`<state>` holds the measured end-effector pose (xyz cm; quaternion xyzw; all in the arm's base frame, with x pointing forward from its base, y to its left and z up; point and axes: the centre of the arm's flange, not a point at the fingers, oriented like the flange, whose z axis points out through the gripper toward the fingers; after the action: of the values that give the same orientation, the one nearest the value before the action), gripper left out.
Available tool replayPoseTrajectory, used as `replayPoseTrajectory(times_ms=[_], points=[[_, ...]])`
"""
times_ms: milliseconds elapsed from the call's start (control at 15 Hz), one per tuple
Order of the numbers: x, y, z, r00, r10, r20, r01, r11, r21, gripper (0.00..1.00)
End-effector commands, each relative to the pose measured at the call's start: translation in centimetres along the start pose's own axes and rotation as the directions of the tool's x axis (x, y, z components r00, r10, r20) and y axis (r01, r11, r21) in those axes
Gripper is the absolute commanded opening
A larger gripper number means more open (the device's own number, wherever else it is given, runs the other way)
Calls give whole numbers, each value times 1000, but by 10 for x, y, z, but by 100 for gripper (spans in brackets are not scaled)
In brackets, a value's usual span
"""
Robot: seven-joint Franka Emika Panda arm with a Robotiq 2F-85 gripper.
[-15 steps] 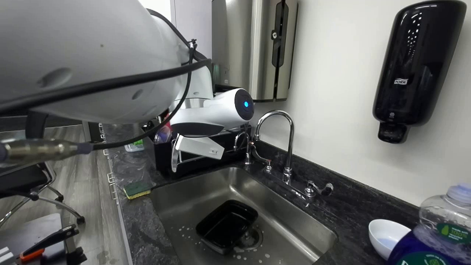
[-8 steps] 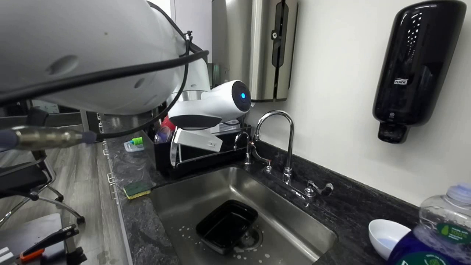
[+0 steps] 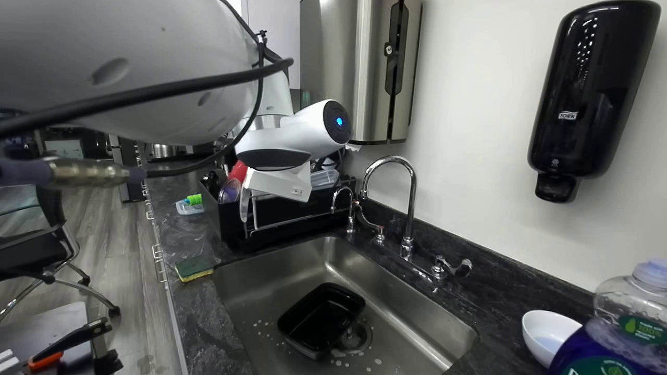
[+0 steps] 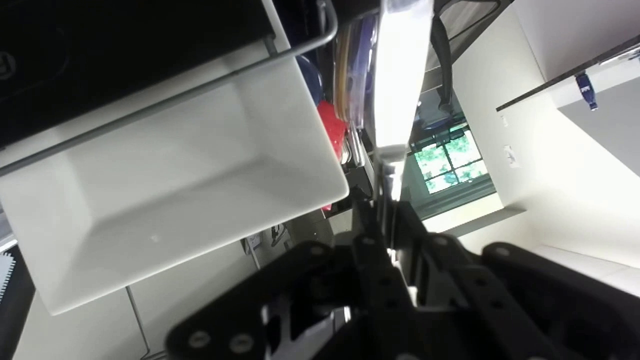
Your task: Take the silver butter knife out of the black lunchbox and put it on the dishrack
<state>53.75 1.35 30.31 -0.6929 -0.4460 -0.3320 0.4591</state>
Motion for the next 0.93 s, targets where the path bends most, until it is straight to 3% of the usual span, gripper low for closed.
replayPoseTrajectory(times_ms=[0,867], points=[[10,0,10,999,27,-33,-28,999,-25,3],[32,-18,39,993,92,-78,-99,991,-93,3]])
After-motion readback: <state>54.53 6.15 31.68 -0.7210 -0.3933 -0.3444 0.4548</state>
